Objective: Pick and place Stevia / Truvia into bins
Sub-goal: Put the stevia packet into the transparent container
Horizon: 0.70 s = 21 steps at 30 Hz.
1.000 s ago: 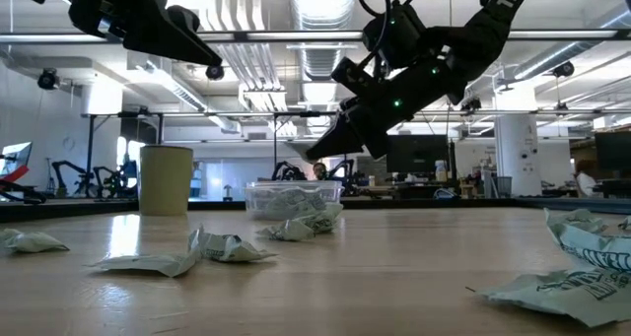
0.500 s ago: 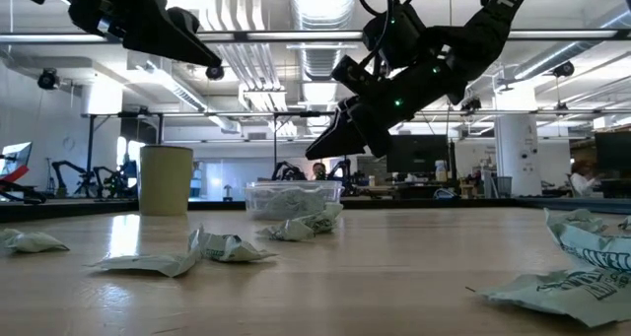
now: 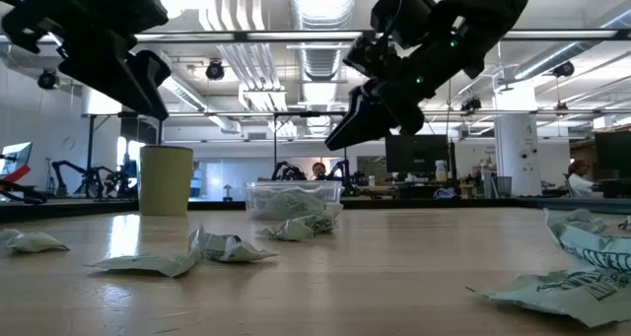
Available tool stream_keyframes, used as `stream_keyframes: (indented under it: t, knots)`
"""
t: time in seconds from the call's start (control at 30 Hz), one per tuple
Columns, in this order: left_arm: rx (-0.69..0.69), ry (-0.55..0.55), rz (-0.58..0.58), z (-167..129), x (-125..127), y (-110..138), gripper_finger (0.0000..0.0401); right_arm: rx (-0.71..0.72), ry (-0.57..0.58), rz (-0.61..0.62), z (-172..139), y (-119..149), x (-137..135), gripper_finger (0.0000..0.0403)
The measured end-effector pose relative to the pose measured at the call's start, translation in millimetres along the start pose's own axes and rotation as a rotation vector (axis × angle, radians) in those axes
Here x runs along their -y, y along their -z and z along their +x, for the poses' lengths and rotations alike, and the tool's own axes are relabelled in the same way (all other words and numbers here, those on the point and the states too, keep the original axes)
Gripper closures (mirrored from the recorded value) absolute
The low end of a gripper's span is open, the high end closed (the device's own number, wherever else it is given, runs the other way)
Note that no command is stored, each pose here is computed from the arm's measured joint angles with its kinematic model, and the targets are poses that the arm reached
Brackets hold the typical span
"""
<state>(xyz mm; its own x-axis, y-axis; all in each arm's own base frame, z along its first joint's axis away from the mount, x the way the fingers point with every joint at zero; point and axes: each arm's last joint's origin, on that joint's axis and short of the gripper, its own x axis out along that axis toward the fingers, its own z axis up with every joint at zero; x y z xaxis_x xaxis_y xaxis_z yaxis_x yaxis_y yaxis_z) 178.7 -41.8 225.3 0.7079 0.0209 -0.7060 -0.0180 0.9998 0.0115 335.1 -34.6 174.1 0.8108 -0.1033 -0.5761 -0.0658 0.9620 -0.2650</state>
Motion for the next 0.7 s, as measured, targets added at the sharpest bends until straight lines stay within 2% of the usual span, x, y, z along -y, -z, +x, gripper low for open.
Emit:
stream_keyframes:
  t: [0.13, 0.37, 0.53, 0.7]
  knots:
    - [-0.063, 0.079, -0.046, -1, 7, 6, 0.0264, -0.01, -0.033, -0.015, -3, -2, -9, 0.0284]
    - [-0.148, 0.121, -0.115, -6, 22, 17, 0.0264, -0.022, -0.134, -0.024, -4, -1, -19, 0.0282]
    - [-0.19, 0.158, -0.115, -5, 37, 23, 0.0264, -0.045, -0.145, -0.007, -4, 1, -20, 0.0286]
    - [-0.294, 0.176, -0.16, 5, 56, 33, 0.0264, -0.041, -0.163, 0.0, -4, 1, -21, 0.0285]
